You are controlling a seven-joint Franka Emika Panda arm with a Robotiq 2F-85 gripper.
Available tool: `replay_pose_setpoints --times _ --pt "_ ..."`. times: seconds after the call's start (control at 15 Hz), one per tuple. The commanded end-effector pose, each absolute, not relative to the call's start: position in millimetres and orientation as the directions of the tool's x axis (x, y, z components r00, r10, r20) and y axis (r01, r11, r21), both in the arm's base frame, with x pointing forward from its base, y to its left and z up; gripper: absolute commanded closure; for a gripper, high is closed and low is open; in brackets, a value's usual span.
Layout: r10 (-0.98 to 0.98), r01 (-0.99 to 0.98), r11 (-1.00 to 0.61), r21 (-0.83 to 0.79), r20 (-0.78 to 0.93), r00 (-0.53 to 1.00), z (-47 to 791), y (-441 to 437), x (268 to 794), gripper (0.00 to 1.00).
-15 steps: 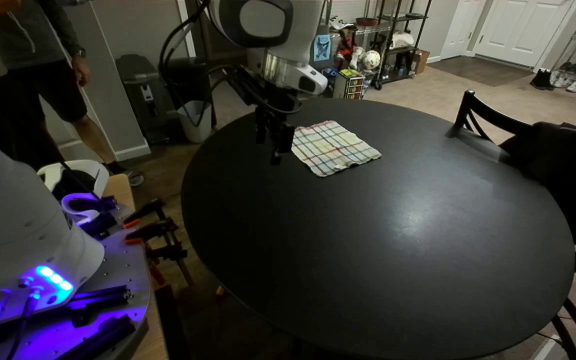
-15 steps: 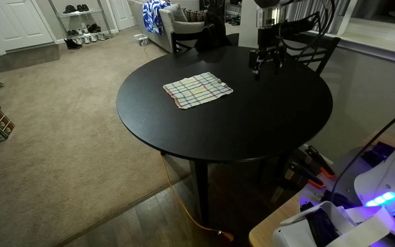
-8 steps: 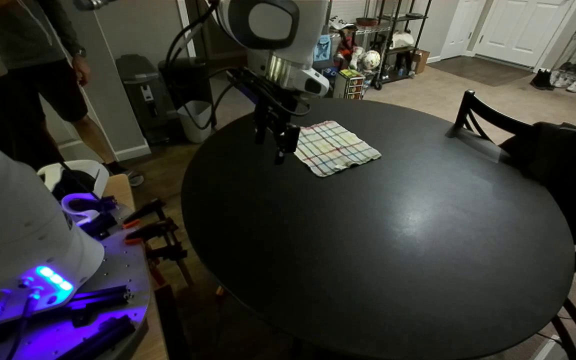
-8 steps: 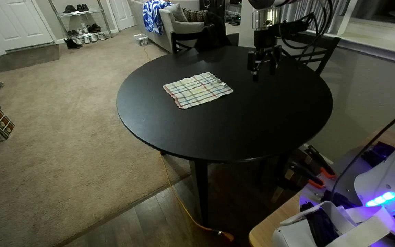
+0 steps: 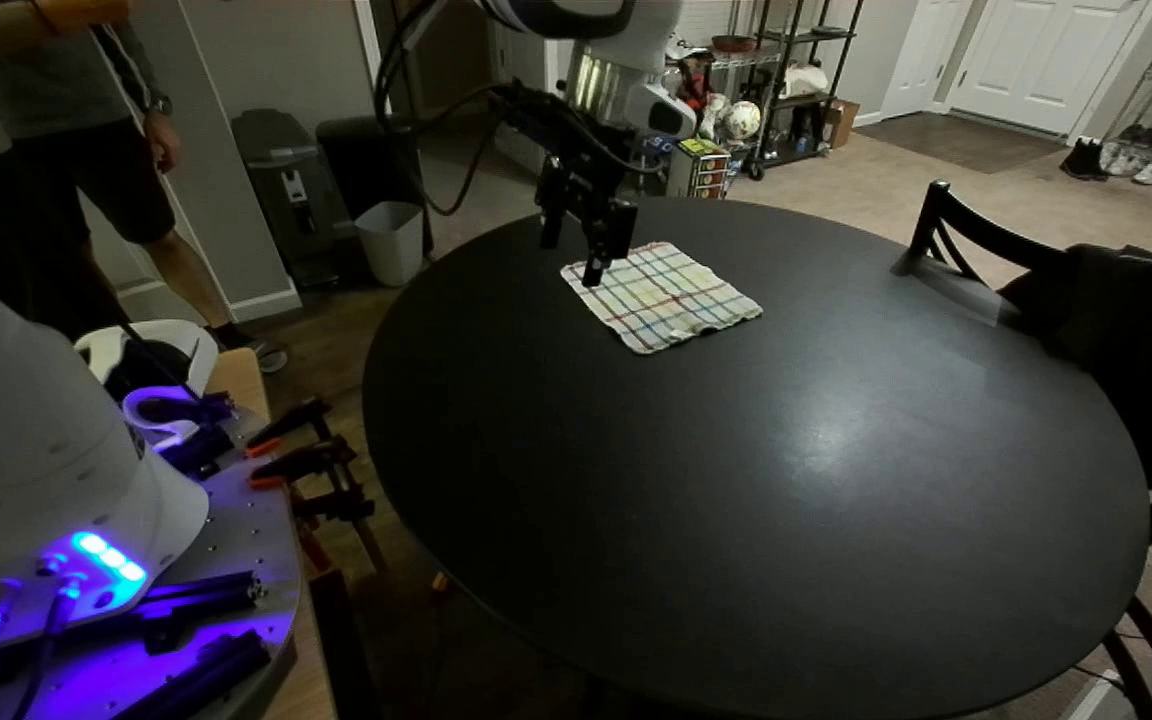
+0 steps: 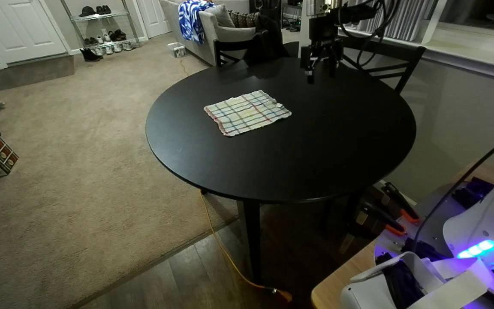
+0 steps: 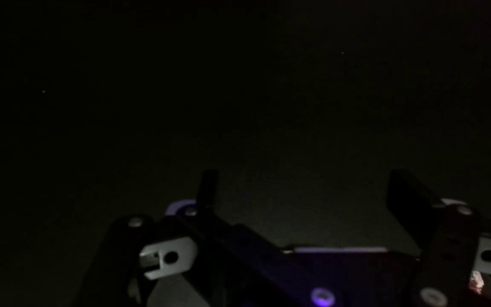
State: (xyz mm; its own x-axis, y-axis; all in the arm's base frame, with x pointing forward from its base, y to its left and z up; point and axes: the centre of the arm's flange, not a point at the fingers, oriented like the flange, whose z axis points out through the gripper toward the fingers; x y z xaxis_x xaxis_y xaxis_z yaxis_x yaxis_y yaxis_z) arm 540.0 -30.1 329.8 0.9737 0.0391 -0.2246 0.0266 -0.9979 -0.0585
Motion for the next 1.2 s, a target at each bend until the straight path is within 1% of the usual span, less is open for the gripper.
replay_pose_setpoints --times 0.0,0.4,0.6,0.87,1.13 --pt "0.063 0.031 -0.994 -0.108 -0.302 0.951 334.3 -35.5 575.8 0.00" --pt "0.192 0.086 -0.965 -0.248 -0.443 0.876 306.3 -47.4 610.8 0.00" --pt "0.199 0.075 -0.962 -0.264 -0.482 0.853 287.3 -57.1 619.1 0.00" --pt "0.098 0.019 -0.980 -0.196 -0.404 0.909 263.6 -65.2 622.7 0.00" --pt "0.053 0.016 -0.989 -0.145 -0.255 0.965 251.6 -68.0 623.8 0.00"
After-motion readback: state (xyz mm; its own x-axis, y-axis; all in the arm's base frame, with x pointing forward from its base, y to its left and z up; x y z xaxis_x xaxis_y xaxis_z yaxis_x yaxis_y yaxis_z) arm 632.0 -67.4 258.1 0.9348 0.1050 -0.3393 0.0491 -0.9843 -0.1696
